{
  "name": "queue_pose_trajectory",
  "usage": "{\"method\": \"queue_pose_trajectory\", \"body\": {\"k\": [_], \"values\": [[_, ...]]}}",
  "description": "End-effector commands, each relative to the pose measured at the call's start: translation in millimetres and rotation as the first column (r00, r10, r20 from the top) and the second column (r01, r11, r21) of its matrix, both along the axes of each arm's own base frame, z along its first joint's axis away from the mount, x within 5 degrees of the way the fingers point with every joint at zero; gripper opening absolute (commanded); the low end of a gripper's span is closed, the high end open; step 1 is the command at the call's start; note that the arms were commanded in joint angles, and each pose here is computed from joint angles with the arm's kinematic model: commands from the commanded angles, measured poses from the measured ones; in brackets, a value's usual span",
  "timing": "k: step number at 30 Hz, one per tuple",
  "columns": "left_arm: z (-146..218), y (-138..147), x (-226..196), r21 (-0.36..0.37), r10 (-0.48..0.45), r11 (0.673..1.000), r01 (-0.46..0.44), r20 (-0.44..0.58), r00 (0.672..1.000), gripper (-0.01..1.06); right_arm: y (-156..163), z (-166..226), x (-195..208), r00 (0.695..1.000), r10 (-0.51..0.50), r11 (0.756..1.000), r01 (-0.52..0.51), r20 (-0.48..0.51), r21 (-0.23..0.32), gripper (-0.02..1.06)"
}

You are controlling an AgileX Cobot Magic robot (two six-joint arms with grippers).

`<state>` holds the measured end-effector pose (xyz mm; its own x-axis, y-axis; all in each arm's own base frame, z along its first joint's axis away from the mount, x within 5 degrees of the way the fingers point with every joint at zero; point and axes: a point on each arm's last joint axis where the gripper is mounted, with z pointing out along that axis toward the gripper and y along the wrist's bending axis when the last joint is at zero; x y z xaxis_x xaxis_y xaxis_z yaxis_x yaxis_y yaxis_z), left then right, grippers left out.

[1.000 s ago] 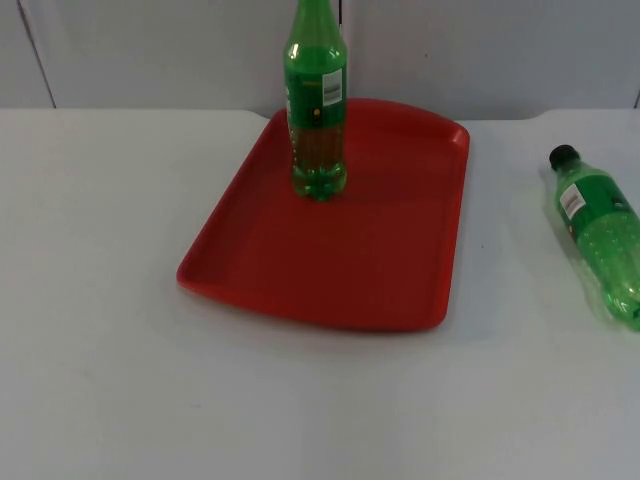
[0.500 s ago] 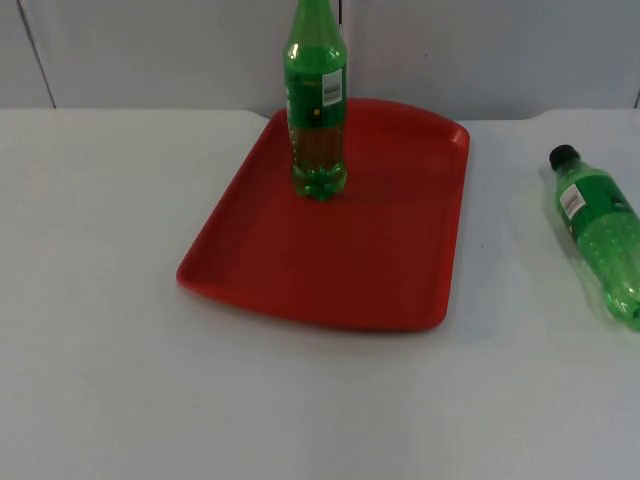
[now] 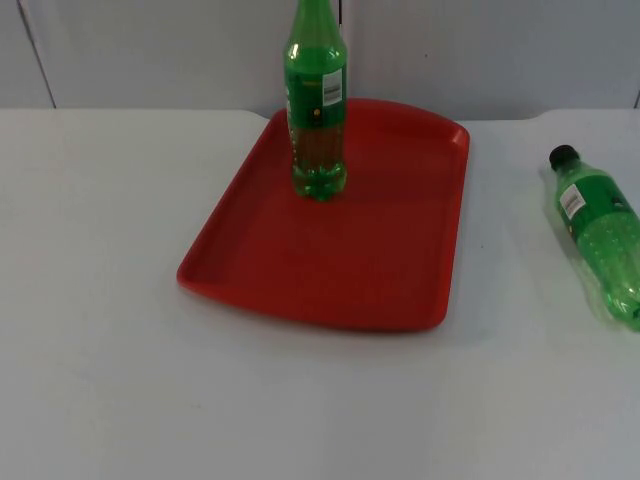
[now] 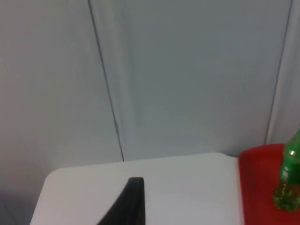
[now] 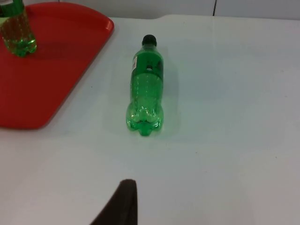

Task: Place the bottle upright on the tray.

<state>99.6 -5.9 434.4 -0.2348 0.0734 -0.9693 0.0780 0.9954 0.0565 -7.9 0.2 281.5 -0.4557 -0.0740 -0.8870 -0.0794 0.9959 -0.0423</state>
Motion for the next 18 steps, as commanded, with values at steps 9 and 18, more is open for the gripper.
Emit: {"method": "queue_pose_trajectory", "body": {"k": [9, 18], "values": [[-1.0, -5.5, -48.7, -0.025, -0.068, 0.997, 0.069, 0.019, 0.997, 1.05, 0.2, -1.2, 0.5, 1.000, 0.000, 1.000, 0.000, 0.003, -0.002, 1.05], [-42.7, -10.2, -85.2, -0.051, -0.125, 0.991, 0.126, 0.030, 0.992, 1.05, 0.2, -1.2, 0.5, 1.000, 0.000, 1.000, 0.000, 0.003, -0.002, 1.05]]}}
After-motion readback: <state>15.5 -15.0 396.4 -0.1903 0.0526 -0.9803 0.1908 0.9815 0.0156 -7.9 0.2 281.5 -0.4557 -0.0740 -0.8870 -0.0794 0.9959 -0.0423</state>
